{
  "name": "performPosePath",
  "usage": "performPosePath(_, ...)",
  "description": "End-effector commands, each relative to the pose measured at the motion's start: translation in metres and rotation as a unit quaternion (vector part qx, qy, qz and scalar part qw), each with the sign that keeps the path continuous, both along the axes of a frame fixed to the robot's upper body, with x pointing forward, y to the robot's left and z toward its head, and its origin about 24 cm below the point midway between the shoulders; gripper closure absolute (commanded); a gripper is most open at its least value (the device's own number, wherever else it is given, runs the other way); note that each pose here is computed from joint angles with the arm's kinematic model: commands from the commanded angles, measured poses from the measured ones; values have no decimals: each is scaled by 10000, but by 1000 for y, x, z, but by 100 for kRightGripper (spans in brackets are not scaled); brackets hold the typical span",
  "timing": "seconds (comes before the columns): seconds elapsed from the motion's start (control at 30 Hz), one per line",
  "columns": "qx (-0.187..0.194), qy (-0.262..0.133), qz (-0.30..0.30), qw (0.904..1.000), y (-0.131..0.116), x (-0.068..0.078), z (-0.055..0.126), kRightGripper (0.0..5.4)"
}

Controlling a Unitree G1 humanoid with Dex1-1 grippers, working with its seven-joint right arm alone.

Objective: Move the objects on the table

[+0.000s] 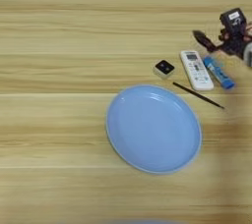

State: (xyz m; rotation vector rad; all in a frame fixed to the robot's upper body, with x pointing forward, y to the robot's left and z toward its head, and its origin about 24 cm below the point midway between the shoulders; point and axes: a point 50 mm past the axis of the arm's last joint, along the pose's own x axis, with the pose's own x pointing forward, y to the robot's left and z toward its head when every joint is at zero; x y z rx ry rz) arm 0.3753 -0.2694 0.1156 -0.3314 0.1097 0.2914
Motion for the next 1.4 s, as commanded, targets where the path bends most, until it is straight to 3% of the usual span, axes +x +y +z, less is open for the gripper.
performPosePath(0.03,326,-1742,535,9827,19,11,80,38)
performPosePath(0.17,732,-2400,1005,9628,40,1,93,3)
performPosePath(0.4,1305,-2898,1245,9399,51,-26,111,3)
performPosePath(0.63,1441,-3170,1389,9271,55,-57,132,3)
performPosePath(0.8,1608,-2929,1533,9300,63,-73,130,3)
performPosePath(1.03,1710,-2554,1483,9399,66,-83,128,3)
performPosePath(1.4,1718,-2177,1544,9483,71,-81,116,3)
